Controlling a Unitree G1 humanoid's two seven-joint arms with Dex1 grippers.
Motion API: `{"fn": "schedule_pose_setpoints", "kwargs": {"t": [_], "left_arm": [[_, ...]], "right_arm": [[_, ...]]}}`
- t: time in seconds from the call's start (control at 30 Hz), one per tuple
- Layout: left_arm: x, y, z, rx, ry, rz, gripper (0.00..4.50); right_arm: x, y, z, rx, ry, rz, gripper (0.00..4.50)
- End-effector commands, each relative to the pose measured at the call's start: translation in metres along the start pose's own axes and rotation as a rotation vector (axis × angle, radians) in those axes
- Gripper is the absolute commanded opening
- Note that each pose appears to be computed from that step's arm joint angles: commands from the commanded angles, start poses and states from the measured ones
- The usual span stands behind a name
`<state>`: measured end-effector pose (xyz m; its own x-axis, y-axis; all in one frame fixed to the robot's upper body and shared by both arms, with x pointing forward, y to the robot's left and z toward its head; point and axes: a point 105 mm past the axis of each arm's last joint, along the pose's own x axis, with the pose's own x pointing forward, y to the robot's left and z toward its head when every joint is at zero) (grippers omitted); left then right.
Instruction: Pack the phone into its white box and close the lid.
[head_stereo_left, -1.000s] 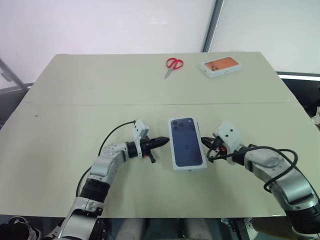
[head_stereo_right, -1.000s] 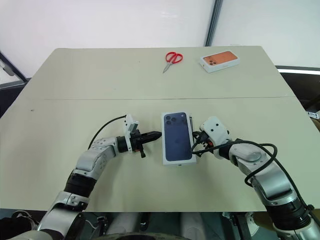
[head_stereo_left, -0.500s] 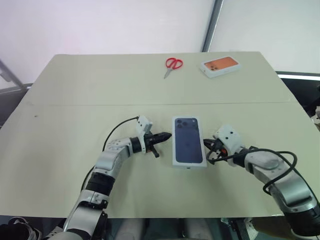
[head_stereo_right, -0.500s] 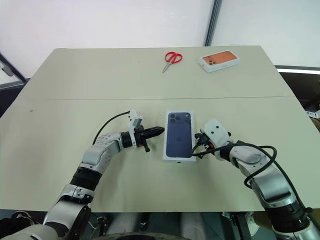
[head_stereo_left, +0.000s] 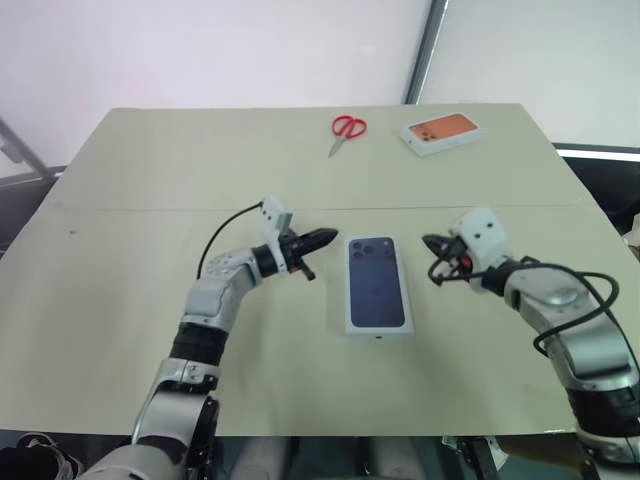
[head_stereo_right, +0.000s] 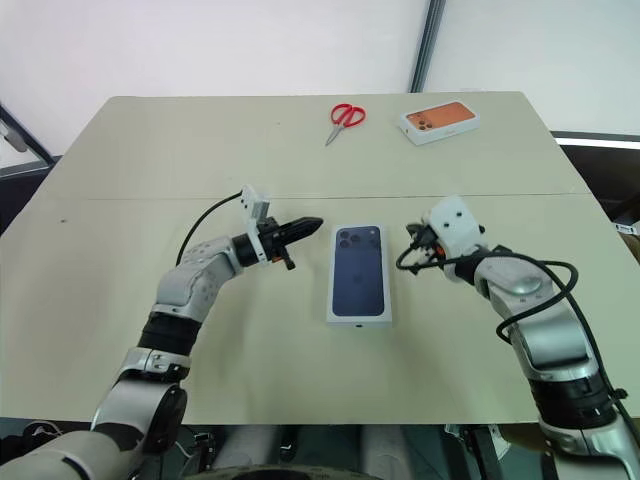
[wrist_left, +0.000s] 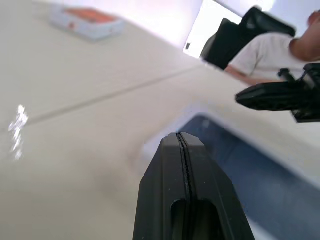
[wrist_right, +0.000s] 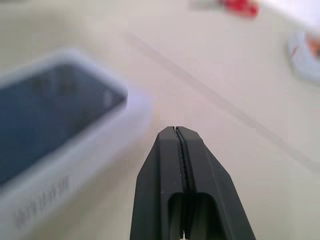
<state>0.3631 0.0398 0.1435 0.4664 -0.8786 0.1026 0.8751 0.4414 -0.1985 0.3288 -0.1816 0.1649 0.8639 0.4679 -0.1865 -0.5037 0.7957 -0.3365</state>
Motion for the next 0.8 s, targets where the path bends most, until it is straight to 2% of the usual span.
{"fn": "schedule_pose_setpoints", "kwargs": {"t": [0.03, 0.13, 0.27, 0.33, 0.37, 0.47, 0.63, 0.8], "left_arm": [[0.013, -0.007, 0.002, -0.022, -0.017, -0.027, 0.00], [0.024, -0.014, -0.011, -0.021, 0.016, -0.052, 0.00], [0.025, -0.020, -0.044, -0.002, 0.117, -0.067, 0.00], [0.019, -0.027, -0.061, 0.062, 0.186, -0.109, 0.00], [0.017, -0.029, -0.063, 0.038, 0.190, -0.112, 0.00], [0.013, -0.029, -0.062, 0.033, 0.182, -0.117, 0.00], [-0.004, -0.030, -0.064, -0.003, 0.211, -0.146, 0.00], [-0.022, -0.053, -0.062, -0.065, 0.236, -0.276, 0.00]], "right_arm": [[0.001, 0.012, 0.020, 0.027, -0.091, 0.064, 0.02], [0.004, 0.035, 0.014, 0.018, -0.072, 0.159, 0.02], [0.008, 0.065, -0.006, 0.072, -0.008, 0.255, 0.02], [0.005, 0.072, -0.040, 0.038, 0.138, 0.264, 0.02], [0.002, 0.073, -0.052, 0.005, 0.191, 0.271, 0.02], [-0.006, 0.070, -0.067, -0.023, 0.256, 0.272, 0.02], [-0.026, 0.082, -0.064, 0.014, 0.253, 0.386, 0.02], [-0.040, 0.092, -0.044, 0.058, 0.165, 0.481, 0.02]]}}
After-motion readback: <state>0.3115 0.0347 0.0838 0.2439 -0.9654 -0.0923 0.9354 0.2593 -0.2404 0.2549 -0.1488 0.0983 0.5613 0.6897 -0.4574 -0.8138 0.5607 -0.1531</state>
